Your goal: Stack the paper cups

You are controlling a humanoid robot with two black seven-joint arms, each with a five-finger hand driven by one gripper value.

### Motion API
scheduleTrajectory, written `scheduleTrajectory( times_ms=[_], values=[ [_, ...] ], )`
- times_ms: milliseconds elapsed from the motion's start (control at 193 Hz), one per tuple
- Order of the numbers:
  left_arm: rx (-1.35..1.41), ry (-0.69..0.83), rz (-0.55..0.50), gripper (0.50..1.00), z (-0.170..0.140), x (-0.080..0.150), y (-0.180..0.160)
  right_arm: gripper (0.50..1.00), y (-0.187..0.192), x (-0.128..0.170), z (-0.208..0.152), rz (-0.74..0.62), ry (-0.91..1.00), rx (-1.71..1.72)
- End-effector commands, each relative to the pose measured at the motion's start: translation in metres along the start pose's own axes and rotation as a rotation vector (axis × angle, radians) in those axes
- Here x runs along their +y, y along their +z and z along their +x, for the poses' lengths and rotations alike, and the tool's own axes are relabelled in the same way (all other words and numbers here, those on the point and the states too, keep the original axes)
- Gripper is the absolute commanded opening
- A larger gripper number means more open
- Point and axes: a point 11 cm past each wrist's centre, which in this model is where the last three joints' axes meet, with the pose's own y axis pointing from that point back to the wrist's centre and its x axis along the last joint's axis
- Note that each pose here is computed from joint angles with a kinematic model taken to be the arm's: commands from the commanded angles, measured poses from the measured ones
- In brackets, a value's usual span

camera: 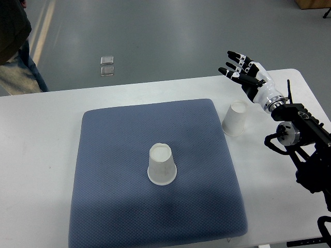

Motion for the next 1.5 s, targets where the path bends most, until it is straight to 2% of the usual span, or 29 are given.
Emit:
scheduleTrajectory(
  times_ms=[0,1493],
  values=[
    [0.002,0.001,-0.002,1.000,0.0005,0.0000,0.0002,0.917,0.0003,-0.0003,-0.0025,0.000,-0.006,-0.001],
    [0.004,0.007,0.000,1.000,0.0022,-0.0001,-0.0008,0.921,-0.0083,0.0008,-0.0008,0.017,-0.020,0.015]
  ],
)
